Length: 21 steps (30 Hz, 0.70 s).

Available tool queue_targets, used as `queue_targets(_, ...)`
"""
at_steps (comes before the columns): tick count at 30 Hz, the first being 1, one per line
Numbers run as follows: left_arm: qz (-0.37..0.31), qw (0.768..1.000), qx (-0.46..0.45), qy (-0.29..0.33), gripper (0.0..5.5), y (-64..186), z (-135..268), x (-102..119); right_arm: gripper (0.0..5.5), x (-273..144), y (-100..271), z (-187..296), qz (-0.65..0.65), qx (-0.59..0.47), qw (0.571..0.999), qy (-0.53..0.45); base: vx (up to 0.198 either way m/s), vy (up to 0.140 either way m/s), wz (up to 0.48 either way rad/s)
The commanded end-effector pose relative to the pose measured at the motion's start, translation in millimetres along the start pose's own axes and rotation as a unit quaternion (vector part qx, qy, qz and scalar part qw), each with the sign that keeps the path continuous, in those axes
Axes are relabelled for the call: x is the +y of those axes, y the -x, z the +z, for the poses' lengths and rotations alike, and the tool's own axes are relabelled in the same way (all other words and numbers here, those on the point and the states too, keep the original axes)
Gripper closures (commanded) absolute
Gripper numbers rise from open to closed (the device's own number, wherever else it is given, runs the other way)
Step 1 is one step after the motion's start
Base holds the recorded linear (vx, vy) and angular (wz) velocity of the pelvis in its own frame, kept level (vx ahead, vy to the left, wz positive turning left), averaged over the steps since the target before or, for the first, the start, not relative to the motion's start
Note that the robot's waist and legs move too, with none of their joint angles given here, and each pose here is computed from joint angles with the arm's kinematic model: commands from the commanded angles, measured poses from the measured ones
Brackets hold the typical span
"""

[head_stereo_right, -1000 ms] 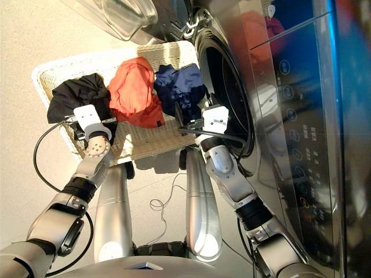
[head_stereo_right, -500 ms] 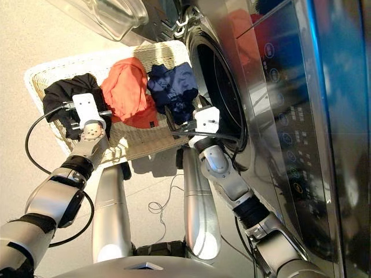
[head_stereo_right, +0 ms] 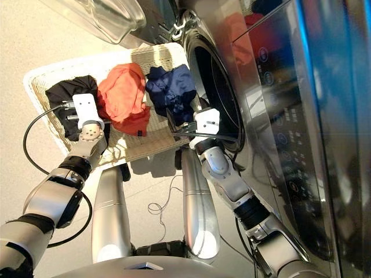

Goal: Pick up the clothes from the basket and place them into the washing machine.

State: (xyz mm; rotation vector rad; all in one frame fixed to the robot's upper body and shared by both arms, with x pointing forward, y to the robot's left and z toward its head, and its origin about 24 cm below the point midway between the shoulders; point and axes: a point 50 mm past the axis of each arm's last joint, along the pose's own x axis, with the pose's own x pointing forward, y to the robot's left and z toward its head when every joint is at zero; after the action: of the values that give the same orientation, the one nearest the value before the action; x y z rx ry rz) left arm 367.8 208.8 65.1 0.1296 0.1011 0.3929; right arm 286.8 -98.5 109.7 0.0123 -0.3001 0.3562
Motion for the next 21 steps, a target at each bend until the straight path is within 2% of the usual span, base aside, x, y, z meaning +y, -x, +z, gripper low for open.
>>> queue_targets(1, -0.027, 0.997, -0.063, 0.024, 5.5, 17, 6, -12, 0.0, -8, 6, 15, -0.024, -0.054, 0.998, -0.004, 0.0, 0.0, 0.0)
queue_targets(6, -0.078, 0.983, -0.142, 0.081, 5.5, 49, 21, -16, 0.0, -30, 11, 4, -0.068, -0.019, 0.996, 0.06, 0.0, 0.0, 0.0)
queue_targets(9, -0.13, 0.966, -0.199, 0.105, 5.5, 67, 40, -13, 0.0, -42, 10, 3, -0.059, 0.002, 0.987, 0.151, 0.0, 0.0, 0.0)
queue_targets(10, -0.159, 0.955, -0.23, 0.099, 5.5, 73, 51, -14, 0.0, -45, 7, 6, -0.048, 0.002, 0.981, 0.187, 0.0, 0.0, 0.0)
queue_targets(11, -0.206, 0.931, -0.286, 0.091, 5.5, 86, 74, -15, 0.0, -48, 2, 12, -0.023, 0.0, 0.977, 0.214, 0.0, 0.0, 0.0)
queue_targets(12, -0.222, 0.921, -0.306, 0.095, 5.5, 91, 82, -15, 0.0, -47, 0, 15, -0.009, -0.002, 0.975, 0.222, 0.0, 0.0, 0.0)
queue_targets(13, -0.222, 0.921, -0.306, 0.095, 5.5, 91, 82, -15, 0.0, -47, 0, 15, -0.009, -0.002, 0.975, 0.222, 0.0, 0.0, 0.0)
queue_targets(14, -0.258, 0.898, -0.342, 0.098, 5.5, 101, 99, -15, 0.0, -46, -6, 26, 0.025, -0.015, 0.965, 0.26, 0.0, 0.0, 0.0)
queue_targets(15, -0.258, 0.899, -0.342, 0.098, 5.5, 101, 99, -15, 0.0, -46, -6, 26, 0.025, -0.015, 0.965, 0.26, 0.0, 0.0, 0.0)
queue_targets(19, -0.33, 0.85, -0.389, 0.126, 5.5, 123, 125, -19, 0.0, -35, -19, 50, 0.099, -0.043, 0.938, 0.33, 0.0, 0.0, 0.0)
queue_targets(20, -0.33, 0.85, -0.39, 0.126, 5.5, 123, 126, -19, 0.0, -35, -19, 50, 0.099, -0.043, 0.938, 0.33, 0.0, 0.0, 0.0)
queue_targets(21, -0.363, 0.831, -0.401, 0.128, 5.5, 133, 133, -25, 0.0, -30, -26, 56, 0.118, -0.051, 0.929, 0.346, 0.0, 0.0, 0.0)
